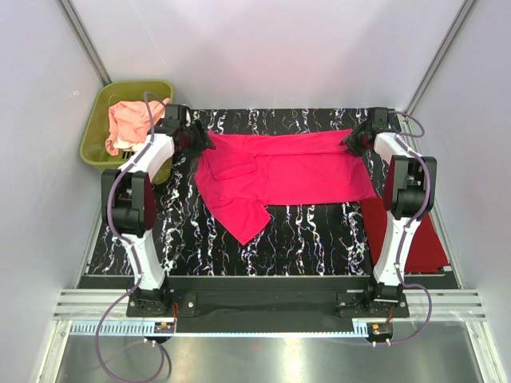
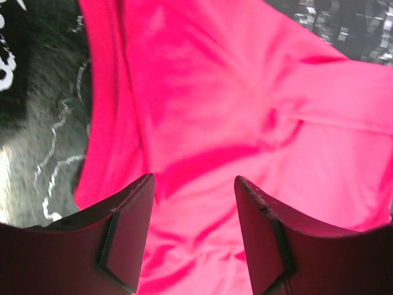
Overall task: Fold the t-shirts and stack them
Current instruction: Fold the tshirt
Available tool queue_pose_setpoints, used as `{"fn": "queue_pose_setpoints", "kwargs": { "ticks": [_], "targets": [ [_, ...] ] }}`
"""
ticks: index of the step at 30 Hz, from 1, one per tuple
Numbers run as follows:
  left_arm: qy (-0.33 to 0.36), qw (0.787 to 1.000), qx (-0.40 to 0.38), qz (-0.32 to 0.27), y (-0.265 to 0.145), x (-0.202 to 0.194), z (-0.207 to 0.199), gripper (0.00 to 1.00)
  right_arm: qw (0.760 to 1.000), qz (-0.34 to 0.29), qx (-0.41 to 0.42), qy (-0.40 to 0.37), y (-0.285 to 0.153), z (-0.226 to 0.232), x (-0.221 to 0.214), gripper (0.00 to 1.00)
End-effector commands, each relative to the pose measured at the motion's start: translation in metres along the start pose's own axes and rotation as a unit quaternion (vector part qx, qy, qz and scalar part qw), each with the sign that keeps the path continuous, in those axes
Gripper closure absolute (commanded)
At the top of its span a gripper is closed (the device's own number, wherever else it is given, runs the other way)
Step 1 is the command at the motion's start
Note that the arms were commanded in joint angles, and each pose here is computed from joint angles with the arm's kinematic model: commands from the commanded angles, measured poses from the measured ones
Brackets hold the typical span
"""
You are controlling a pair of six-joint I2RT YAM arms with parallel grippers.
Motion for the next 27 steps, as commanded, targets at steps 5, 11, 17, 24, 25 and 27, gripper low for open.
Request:
{"fn": "queue_pose_setpoints", "kwargs": {
  "ticks": [5,11,17,24,25,27],
  "targets": [
    [-0.014,1.000,-0.002,0.019,0.009,-0.025,0.004,0.45,0.999,-0.008,0.040,-0.018,-0.023,0.016,0.005,0.58],
    [-0.020,0.999,0.014,0.040,0.020,-0.034,0.008,0.47,0.999,-0.010,0.035,-0.026,-0.030,0.008,0.002,0.57],
    [-0.038,0.997,0.034,0.055,0.029,-0.044,0.014,0.51,0.999,-0.007,0.033,-0.021,-0.031,0.001,-0.002,0.58],
    [-0.058,0.994,0.062,0.072,0.030,-0.050,0.016,0.55,0.999,-0.010,0.035,-0.021,-0.034,0.001,0.000,0.57],
    [-0.059,0.993,0.065,0.074,0.030,-0.051,0.016,0.55,0.999,-0.011,0.036,-0.020,-0.034,0.002,0.001,0.58],
    [-0.062,0.993,0.061,0.077,0.031,-0.052,0.016,0.54,0.999,-0.012,0.038,-0.018,-0.035,0.002,0.002,0.57]
  ]
}}
Point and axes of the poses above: each gripper's point midway between its finger pads, its own y axis out along the fingers, its own z axis along the line the jaws close on, x = y × z, the point moved 9 cm from there along -y, back along the fingers, and after that the axes turned 1 degree about -y, right-handed, at the moved point
